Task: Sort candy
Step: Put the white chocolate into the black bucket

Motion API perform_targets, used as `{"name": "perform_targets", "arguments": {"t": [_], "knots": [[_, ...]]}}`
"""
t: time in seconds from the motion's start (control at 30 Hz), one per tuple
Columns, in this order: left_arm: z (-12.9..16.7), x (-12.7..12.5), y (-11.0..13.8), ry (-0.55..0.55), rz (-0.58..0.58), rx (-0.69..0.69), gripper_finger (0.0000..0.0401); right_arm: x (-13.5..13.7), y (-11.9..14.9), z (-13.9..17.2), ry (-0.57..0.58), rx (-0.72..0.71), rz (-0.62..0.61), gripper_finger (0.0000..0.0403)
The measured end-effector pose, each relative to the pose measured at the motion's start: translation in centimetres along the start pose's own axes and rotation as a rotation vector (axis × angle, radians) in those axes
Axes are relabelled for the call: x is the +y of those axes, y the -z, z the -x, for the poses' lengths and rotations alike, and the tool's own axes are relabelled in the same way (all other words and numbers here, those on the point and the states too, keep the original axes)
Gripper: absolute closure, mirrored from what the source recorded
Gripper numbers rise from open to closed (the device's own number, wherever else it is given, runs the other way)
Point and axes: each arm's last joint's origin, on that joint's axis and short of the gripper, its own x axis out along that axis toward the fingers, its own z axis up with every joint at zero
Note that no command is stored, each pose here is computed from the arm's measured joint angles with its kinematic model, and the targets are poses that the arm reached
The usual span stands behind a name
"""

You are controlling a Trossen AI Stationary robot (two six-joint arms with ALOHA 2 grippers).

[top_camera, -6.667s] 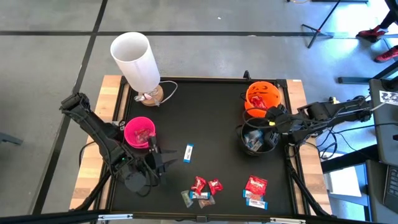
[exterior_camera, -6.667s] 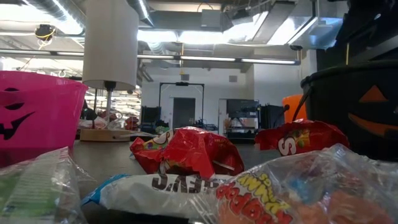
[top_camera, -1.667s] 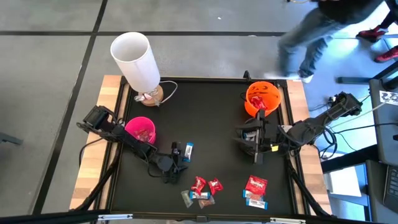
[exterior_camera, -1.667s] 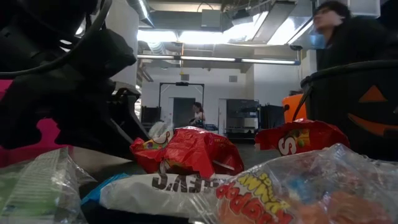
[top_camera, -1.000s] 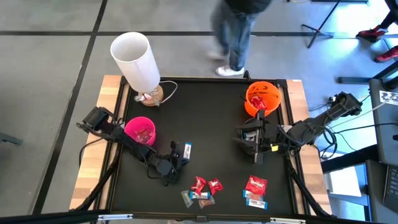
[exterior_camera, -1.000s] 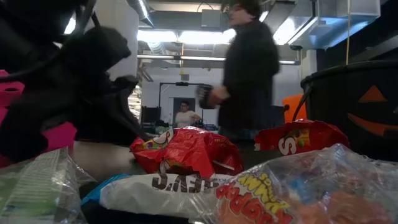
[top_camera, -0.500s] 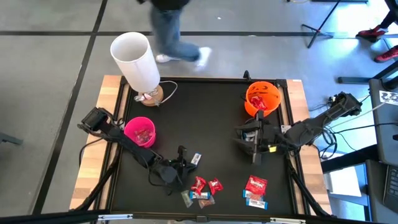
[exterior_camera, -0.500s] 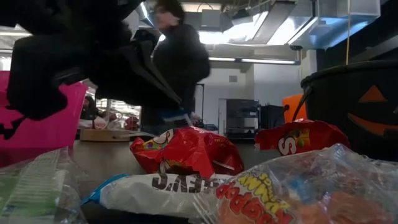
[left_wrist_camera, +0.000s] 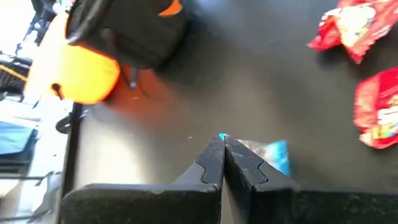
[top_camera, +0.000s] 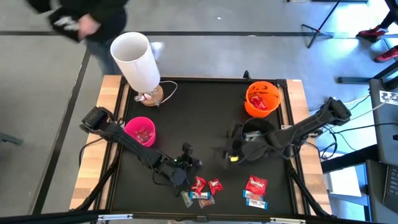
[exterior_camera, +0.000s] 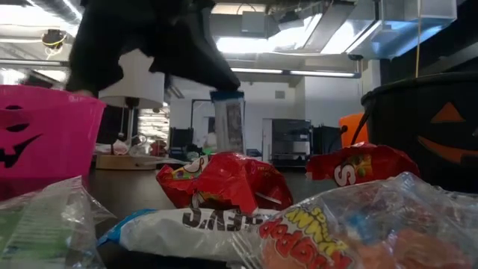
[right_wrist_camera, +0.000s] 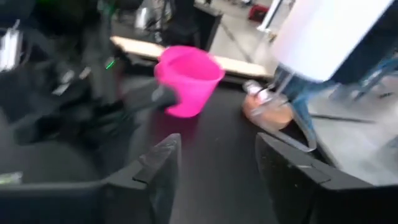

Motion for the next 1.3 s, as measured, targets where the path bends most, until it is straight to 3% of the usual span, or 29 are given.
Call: {"name": "perform_targets", "arguments": {"t": [0.23,0.37,0.63,0.8,0.97,1.17,1.3], "knots": [[2.1,2.3,-0.7,-0.063,0.031,-0.005,0.0401,1.4,1.6,-1.3,-0.097,0.080,-0.110,0.0116],[3.3,3.5,-1.1,-0.066,0.055,-0.036,0.0401,2.1,2.3,-2.0,-0.120,0.110,-0.116,0.0098],[2.2,3.2,-0.3,0.313,0.155,-0.028,0.0401,2.2,2.6,-2.2,-0.105,0.125,-0.100,0.0096],[0.1,0.8,1.6,0.390,0.044,0.132,0.0400,2.2,2.7,-2.2,-0.102,0.132,-0.092,0.0095],[-1.5,-0.8,2.4,0.453,0.023,0.166,0.0358,2.2,2.7,-2.2,-0.102,0.132,-0.092,0.0095],[-1.7,-0.8,2.8,0.388,-0.031,0.203,0.0284,2.2,2.8,-2.2,-0.103,0.138,-0.088,0.0095],[-1.7,-0.6,3.3,0.366,-0.085,0.246,0.0256,2.2,2.8,-2.2,-0.103,0.138,-0.088,0.0095]]}}
